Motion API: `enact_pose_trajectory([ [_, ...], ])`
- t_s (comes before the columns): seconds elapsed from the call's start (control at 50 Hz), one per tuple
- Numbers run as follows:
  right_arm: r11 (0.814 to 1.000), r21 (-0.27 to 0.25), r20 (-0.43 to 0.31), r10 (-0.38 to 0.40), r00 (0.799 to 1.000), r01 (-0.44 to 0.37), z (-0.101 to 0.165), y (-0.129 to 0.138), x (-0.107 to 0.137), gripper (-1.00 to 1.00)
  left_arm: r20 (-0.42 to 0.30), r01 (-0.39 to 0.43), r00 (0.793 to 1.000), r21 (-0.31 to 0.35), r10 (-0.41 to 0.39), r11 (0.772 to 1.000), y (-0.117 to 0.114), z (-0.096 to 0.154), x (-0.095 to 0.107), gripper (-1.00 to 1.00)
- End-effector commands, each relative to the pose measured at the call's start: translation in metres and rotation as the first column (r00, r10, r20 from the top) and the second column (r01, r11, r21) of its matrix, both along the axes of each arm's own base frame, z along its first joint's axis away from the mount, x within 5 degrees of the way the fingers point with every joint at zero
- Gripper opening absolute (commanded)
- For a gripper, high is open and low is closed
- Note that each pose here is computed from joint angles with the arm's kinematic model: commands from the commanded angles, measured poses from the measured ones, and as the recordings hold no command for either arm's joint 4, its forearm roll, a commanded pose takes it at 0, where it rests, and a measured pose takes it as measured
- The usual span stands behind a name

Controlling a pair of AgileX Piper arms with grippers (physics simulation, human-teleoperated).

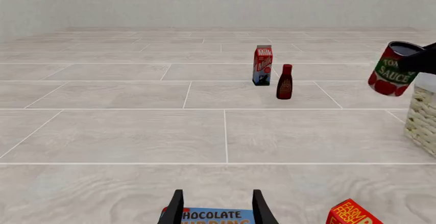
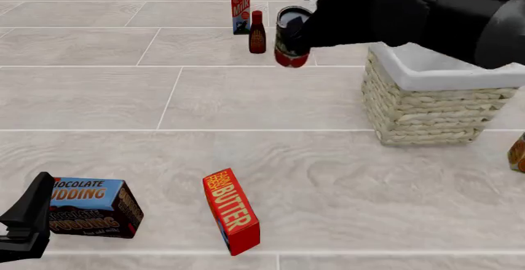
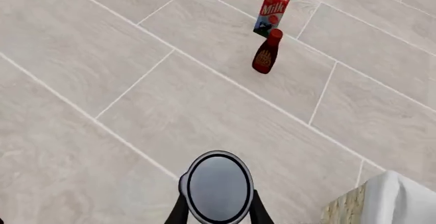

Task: Pick the tomato sauce and place it in the basket.

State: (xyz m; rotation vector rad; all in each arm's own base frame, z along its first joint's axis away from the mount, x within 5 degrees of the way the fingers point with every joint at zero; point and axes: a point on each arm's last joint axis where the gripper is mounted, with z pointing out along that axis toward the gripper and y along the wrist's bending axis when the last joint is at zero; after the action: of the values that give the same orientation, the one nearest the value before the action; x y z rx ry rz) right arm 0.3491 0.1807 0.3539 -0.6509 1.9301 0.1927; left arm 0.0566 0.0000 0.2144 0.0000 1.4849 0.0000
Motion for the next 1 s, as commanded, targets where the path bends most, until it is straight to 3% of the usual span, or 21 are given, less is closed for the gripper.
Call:
enact_pose_trajectory([
  [0.02,0.995,0.041,0.081,-0.089,0.993,0.086,0.058,-0.041,-0.008,-1.00,0.000,0.000,1.000,0.000,0.000,1.000,0.000,0.000,0.000,1.00],
  [0.2,0.981,0.068,0.126,-0.190,0.974,0.183,0.088,-0.079,-0.009,-1.00,0.000,0.000,1.000,0.000,0.000,1.000,0.000,0.000,0.000,1.00],
  [0.42,0.957,0.073,0.148,-0.288,0.946,0.280,0.102,-0.116,-0.008,-1.00,0.000,0.000,1.000,0.000,0.000,1.000,0.000,0.000,0.000,1.00],
  [0.64,0.917,0.072,0.150,-0.398,0.905,0.391,0.097,-0.157,0.000,-1.00,0.000,0.000,1.000,0.000,0.000,1.000,0.000,0.000,0.000,1.00],
  [1.0,0.869,0.075,0.159,-0.495,0.854,0.489,0.094,-0.196,0.013,-1.00,0.000,0.000,1.000,0.000,0.000,1.000,0.000,0.000,0.000,1.00],
])
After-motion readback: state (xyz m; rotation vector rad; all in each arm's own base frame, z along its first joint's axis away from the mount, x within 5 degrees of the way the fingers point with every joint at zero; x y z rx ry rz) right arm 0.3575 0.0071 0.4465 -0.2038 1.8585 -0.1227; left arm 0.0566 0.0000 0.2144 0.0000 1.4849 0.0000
